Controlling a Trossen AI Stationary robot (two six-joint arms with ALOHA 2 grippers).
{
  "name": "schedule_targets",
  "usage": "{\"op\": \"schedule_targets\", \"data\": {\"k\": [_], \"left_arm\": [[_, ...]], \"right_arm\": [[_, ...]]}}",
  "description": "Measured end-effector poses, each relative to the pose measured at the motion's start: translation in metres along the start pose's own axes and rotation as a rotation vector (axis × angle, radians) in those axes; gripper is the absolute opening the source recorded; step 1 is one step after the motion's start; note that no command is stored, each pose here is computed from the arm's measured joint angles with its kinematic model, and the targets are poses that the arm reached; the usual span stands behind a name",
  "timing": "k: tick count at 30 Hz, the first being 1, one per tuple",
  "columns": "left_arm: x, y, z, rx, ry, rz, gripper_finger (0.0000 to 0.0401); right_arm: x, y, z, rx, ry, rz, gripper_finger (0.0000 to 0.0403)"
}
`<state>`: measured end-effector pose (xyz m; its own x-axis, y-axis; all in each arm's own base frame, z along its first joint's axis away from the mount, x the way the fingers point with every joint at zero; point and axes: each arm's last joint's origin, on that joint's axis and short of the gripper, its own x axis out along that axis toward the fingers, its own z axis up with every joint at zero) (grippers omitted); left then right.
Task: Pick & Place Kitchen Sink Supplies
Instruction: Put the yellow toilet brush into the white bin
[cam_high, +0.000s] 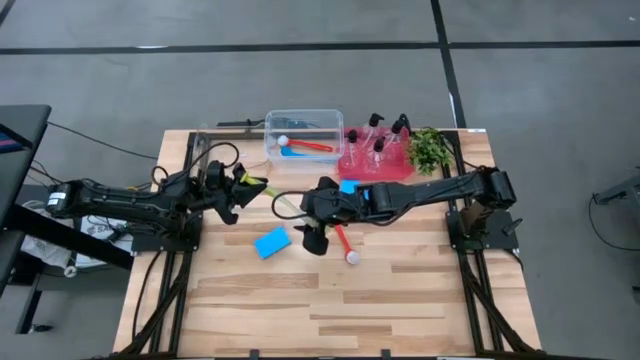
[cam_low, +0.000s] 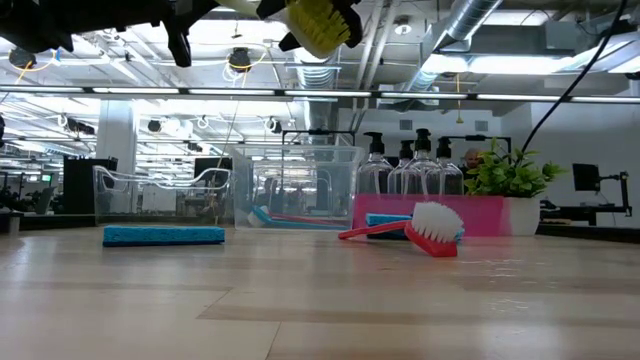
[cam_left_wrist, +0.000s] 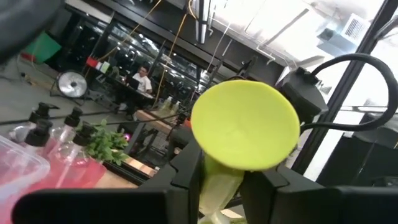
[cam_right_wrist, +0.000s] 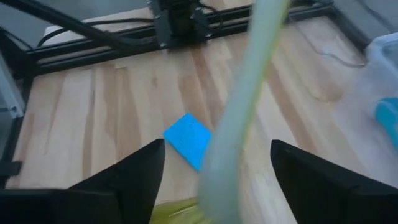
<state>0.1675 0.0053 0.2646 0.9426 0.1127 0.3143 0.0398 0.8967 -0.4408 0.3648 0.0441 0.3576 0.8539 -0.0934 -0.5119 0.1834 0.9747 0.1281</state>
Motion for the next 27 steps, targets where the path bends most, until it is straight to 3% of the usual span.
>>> {"op": "schedule_targets", "data": {"k": [14,20,27], "left_arm": [[0.001,0.011,0.002,0.097,0.005,0.075,0.0076],[0.001,0.016,0.003,0.113,0.018,0.082,0.0079],[0.0,0.023,0.006,0.129,0.016,0.093,0.0077]], "right_arm": [[0.0,-0.001,-0.002,0.016,0.031,0.009,0.0336],[-0.003,-0.008,-0.008,0.014,0.109,-0.013,0.0335],[-0.022,-0.013,-0.002,0.066,0.086,-0.036,0.0336]]}}
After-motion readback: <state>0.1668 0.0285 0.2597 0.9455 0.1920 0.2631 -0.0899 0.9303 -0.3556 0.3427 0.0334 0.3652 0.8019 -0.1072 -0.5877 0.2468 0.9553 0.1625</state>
